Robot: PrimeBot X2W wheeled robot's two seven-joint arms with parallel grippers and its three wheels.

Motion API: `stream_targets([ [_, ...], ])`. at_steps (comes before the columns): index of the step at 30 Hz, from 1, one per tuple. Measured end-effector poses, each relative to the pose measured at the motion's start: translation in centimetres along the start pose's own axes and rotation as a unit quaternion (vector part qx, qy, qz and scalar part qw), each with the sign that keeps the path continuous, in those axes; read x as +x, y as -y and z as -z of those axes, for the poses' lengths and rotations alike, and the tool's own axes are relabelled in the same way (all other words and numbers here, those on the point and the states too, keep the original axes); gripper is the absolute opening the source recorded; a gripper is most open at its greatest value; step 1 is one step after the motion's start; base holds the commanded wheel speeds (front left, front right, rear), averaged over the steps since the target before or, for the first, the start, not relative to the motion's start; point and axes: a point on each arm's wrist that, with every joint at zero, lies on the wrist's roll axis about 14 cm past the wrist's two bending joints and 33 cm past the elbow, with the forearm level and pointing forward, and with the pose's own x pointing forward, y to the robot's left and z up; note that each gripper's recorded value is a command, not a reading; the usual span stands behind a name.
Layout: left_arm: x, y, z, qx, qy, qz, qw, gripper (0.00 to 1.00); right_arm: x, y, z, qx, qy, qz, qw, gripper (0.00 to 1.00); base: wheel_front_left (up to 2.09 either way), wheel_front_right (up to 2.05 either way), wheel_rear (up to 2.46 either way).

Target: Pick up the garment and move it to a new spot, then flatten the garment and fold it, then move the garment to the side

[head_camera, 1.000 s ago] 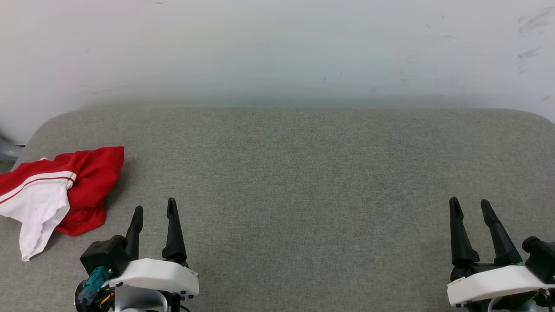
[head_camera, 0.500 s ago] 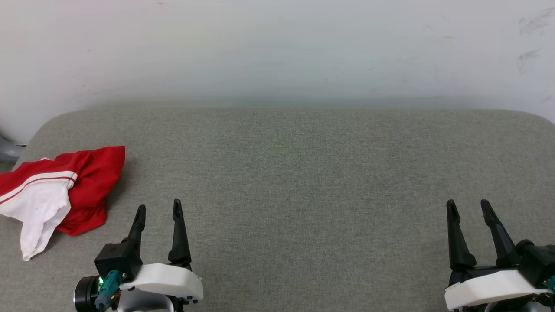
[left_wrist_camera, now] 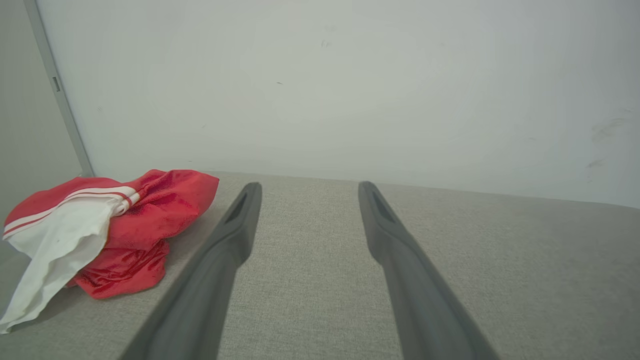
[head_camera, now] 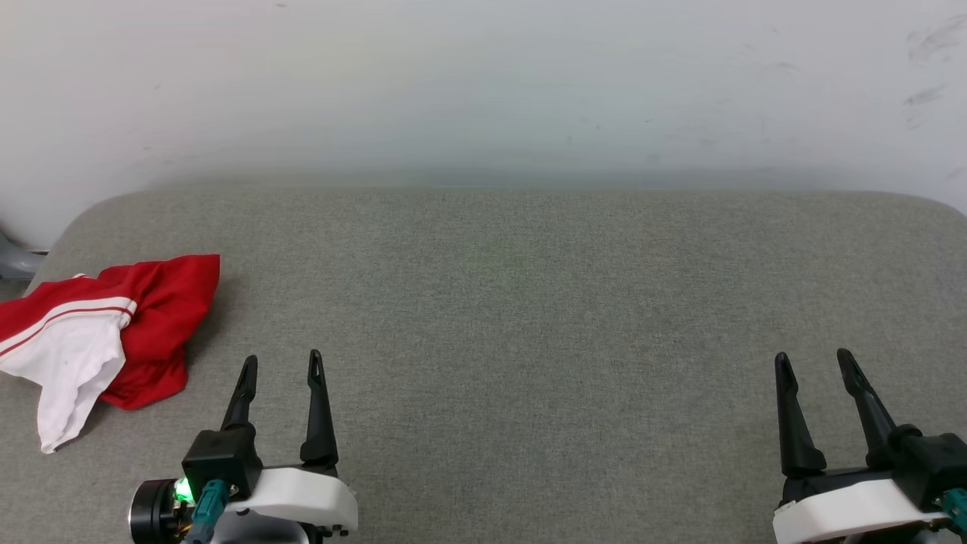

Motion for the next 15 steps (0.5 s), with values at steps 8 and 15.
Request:
stream_targets([
  [8,-0.12,0.21,0.02,0.018,0.006,0.009,1.000,1.00,-0.03,-0.29,-0.29,-0.024,0.007,-0.008,1.000,1.00,0.00,0.00,0.00],
  [15,-0.23,0.34,0.14,0.035,0.008,0.015,0.999,1.00,-0.09,-0.52,-0.35,-0.041,0.010,-0.014,0.999,1.00,0.00,0.00,0.00],
])
